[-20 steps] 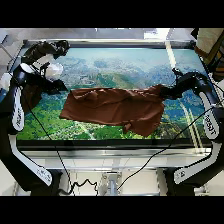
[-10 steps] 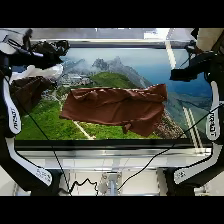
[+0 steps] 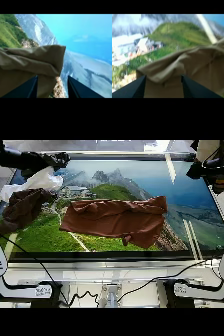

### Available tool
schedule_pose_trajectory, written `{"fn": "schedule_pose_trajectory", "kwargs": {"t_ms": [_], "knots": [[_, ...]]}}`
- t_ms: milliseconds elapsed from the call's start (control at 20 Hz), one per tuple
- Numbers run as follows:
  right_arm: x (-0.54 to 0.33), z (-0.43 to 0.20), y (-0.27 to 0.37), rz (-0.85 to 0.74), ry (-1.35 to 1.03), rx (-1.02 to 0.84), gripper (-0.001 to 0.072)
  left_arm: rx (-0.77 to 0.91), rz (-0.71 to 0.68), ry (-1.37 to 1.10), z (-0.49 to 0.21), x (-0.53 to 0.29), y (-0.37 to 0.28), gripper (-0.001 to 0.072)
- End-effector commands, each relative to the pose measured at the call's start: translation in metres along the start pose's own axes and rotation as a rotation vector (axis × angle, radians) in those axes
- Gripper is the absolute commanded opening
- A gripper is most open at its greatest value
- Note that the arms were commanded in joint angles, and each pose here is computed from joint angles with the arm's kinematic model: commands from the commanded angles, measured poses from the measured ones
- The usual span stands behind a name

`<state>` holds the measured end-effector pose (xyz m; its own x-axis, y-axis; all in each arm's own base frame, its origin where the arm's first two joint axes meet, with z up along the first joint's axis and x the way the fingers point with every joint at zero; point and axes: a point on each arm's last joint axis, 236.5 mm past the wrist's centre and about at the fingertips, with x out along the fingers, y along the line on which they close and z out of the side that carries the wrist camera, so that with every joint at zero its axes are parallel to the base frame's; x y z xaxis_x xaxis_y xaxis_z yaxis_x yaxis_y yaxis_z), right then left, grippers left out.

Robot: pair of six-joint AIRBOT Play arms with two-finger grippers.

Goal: Fold the shirts.

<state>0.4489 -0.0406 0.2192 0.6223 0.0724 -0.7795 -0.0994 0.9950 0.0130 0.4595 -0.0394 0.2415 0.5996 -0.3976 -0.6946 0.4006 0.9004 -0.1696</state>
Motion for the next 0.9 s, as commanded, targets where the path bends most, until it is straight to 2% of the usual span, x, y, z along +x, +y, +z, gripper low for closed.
{"fn": "schedule_pose_trajectory", "kwargs": {"t_ms": [0, 250, 300, 450, 850], "knots": [[-0.017, -0.04, 0.018, 0.039, 0.065, 0.004, 0.0397, -0.055, 0.018, 0.147, -0.05, 0.012, 0.006, 0.047], [0.051, -0.159, 0.038, 0.12, 0.316, 0.089, 0.0402, -0.184, -0.009, 0.34, -0.136, 0.068, 0.024, 0.0476], [0.065, -0.18, 0.047, 0.156, 0.356, 0.119, 0.0441, -0.21, -0.002, 0.384, -0.157, 0.077, 0.029, 0.0487], [0.099, -0.224, 0.066, 0.218, 0.405, 0.218, 0.0448, -0.267, 0.004, 0.467, -0.205, 0.094, 0.038, 0.0487], [0.146, -0.326, 0.081, 0.196, 0.496, 0.448, 0.0448, -0.276, 0.048, 0.473, -0.229, 0.112, 0.057, 0.0486]]}}
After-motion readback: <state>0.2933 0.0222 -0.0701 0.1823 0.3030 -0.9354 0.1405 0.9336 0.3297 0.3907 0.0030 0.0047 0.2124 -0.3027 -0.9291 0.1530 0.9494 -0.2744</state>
